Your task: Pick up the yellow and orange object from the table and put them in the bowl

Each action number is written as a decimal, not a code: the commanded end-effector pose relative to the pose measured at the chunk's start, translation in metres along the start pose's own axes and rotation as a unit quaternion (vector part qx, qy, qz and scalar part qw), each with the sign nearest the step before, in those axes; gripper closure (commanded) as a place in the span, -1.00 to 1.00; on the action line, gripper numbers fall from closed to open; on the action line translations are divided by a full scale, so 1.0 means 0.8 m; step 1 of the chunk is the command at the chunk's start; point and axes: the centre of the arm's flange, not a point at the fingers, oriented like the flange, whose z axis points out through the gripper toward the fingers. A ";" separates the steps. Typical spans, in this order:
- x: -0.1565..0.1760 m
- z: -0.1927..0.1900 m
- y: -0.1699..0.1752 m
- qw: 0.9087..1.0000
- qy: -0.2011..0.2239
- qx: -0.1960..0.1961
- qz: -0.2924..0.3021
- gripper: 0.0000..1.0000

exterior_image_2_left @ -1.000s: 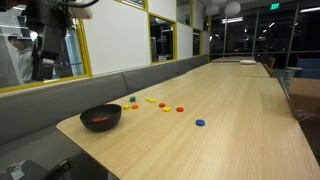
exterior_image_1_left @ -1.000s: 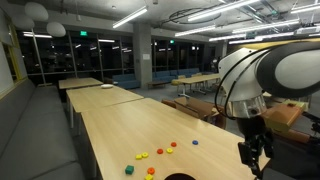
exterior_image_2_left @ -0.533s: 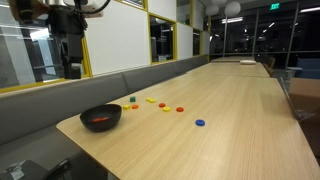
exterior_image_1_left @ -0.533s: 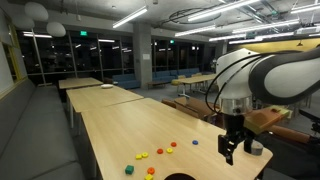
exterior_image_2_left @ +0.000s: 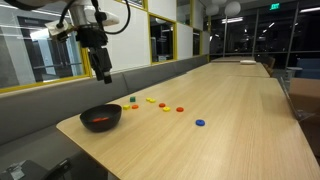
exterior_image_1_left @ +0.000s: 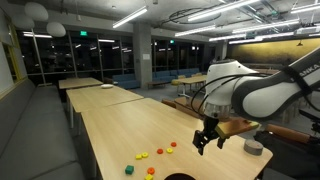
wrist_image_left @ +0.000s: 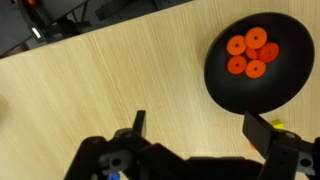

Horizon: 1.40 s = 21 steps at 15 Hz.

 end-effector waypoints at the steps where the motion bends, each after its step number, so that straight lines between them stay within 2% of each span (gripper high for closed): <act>1: 0.053 0.038 -0.036 0.999 0.015 0.003 0.032 -1.00; 7: 0.102 0.089 -0.080 0.999 0.013 0.003 0.051 -1.00; 21: 0.199 0.186 -0.181 0.997 -0.040 0.027 0.064 -1.00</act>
